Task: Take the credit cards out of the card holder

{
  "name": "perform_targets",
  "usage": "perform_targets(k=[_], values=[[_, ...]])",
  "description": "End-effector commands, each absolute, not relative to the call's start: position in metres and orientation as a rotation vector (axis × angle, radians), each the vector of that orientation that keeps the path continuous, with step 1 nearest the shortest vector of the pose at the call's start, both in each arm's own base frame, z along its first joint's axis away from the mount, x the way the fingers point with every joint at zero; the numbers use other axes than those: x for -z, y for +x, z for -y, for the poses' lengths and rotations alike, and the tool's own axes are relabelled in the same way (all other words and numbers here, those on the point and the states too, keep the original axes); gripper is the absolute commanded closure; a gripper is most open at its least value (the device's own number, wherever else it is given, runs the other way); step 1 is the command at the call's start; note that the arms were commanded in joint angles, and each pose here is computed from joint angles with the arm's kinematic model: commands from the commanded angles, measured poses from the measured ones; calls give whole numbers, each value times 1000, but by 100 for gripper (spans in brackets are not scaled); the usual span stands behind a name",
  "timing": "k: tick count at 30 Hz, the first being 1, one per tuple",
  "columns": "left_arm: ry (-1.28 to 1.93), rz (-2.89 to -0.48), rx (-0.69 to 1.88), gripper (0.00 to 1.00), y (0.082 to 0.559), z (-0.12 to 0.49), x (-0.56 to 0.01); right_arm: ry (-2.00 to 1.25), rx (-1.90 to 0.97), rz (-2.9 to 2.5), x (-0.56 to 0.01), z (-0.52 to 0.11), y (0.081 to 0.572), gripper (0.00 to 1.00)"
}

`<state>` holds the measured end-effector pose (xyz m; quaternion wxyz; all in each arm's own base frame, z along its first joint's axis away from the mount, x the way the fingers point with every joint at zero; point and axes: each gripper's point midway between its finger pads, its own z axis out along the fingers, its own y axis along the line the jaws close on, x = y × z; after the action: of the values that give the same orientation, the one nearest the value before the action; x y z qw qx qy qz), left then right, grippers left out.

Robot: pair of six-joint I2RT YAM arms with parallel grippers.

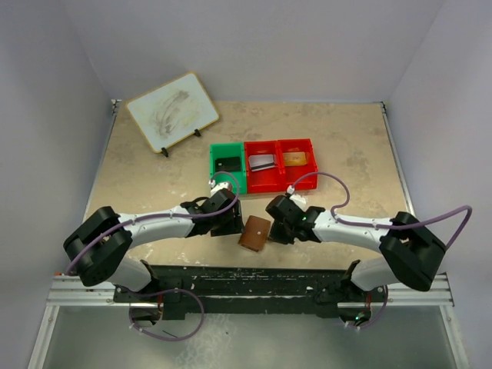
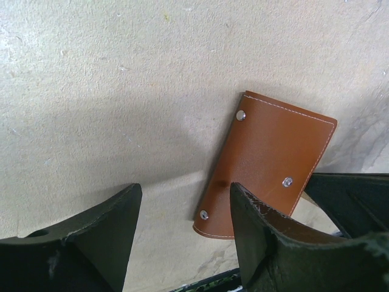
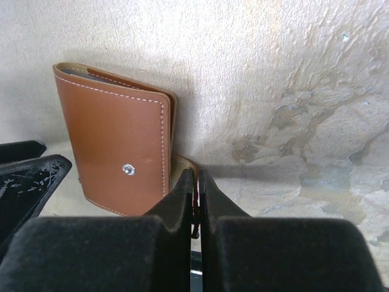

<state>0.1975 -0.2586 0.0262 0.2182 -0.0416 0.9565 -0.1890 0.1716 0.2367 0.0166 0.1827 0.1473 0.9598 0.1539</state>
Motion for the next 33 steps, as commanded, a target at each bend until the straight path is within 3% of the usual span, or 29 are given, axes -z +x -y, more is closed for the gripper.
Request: perform_targets(k=[1,15,23,28,33], values=[[-124,-2610,494,42,205,255,-36,378,-415,-2600,-51,-234,193,100],[-265,-2379,563,39,229,245,-94,-5,-802,-2379,-138,-280,202,100],[-301,-2374,530,39,229,238,-93,-61,-737,-2470,-126,-293,206,100],[-307,-2363,528,39,229,236,-95,-99,-898,-2327,-147,-302,208,100],[-298,-2339,563,39,230,238,-102,90,-957,-2414,-117,-253,209,100]])
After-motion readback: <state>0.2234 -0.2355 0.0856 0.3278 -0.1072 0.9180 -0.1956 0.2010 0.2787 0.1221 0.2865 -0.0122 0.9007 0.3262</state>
